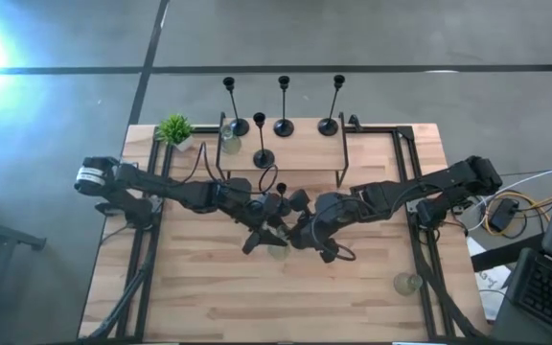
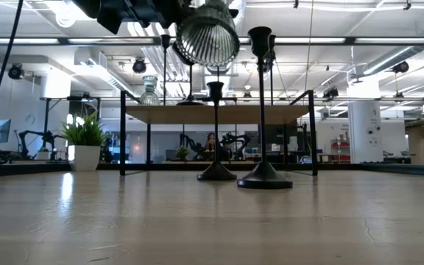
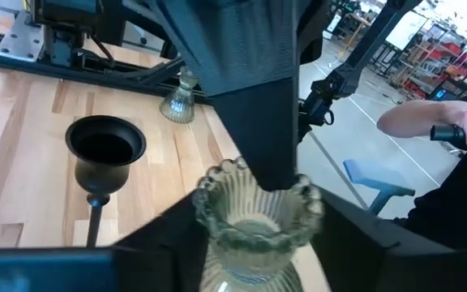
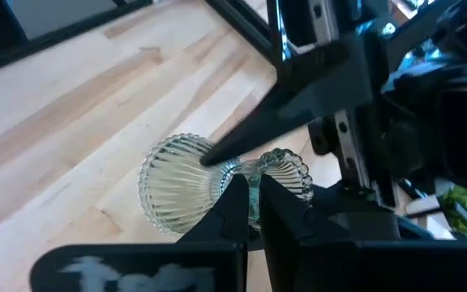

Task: Pick & Place candle stick holders
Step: Put the green candle holder on the shelf

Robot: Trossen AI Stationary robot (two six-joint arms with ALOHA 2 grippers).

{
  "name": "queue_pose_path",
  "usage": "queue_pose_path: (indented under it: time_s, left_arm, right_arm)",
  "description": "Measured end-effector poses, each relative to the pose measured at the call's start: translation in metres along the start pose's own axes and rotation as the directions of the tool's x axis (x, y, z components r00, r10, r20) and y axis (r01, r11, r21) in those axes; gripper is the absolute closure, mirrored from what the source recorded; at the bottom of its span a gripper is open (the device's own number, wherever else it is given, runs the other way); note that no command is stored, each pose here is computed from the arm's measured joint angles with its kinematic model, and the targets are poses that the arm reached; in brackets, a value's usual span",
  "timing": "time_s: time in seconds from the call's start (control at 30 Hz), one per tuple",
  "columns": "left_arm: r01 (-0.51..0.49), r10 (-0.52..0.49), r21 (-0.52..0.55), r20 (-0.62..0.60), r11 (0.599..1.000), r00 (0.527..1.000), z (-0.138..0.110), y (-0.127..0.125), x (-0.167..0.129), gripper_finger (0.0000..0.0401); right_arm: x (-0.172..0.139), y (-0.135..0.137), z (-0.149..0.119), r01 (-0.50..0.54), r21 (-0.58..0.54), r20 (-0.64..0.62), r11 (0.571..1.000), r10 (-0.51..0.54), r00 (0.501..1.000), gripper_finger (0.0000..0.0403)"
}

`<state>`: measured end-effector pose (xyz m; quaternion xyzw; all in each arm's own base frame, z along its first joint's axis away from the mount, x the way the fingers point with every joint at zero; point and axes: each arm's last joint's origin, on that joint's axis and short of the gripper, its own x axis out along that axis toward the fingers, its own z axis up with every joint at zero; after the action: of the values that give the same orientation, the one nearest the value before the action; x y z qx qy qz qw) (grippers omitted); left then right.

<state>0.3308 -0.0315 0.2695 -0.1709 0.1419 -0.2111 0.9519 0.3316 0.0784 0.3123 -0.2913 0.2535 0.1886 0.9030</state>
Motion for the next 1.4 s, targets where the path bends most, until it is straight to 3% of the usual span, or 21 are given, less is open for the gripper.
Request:
queue_pose_path:
  time_s: [0.27, 0.4, 0.53, 0.77, 0.97, 1.17, 1.4]
  left_arm:
    - [0.004, -0.004, 0.027, 0.0, 1.0, 1.0, 0.0, 0.0, 0.0, 0.0121]
    - [0.055, -0.055, 0.001, -0.017, 0.998, 0.998, 0.002, -0.004, -0.003, 0.0102]
    - [0.036, -0.039, -0.041, -0.066, 0.999, 0.997, 0.004, -0.01, -0.015, 0.0098]
    - [-0.163, 0.164, 0.01, -0.084, 0.987, 0.983, 0.008, -0.024, -0.039, 0.0097]
    - [-0.311, 0.314, 0.072, -0.047, 0.948, 0.948, 0.014, -0.035, -0.062, 0.0098]
    - [-0.436, 0.439, 0.079, -0.03, 0.897, 0.898, 0.006, -0.036, -0.082, 0.0097]
    - [-0.531, 0.53, 0.083, 0.03, 0.843, 0.847, -0.005, -0.037, -0.102, 0.01]
  right_arm:
    - [-0.006, -0.001, 0.001, 0.032, 0.002, -0.003, 1.0, -0.032, 0.999, 0.0395]
    - [-0.011, -0.005, 0.008, 0.038, 0.002, 0.008, 0.999, -0.038, 0.999, 0.0395]
    - [-0.018, -0.009, 0.014, 0.037, 0.0, 0.007, 0.999, -0.037, 0.999, 0.0395]
    - [-0.031, -0.017, 0.022, 0.105, -0.009, -0.063, 0.994, -0.106, 0.992, 0.0395]
    - [-0.054, -0.025, 0.031, 0.197, -0.025, -0.063, 0.98, -0.199, 0.978, 0.0395]
    - [-0.086, -0.033, 0.023, 0.375, -0.015, -0.204, 0.927, -0.37, 0.906, 0.0395]
    - [-0.123, -0.049, -0.001, 0.471, 0.103, -0.315, 0.876, -0.42, 0.851, 0.0395]
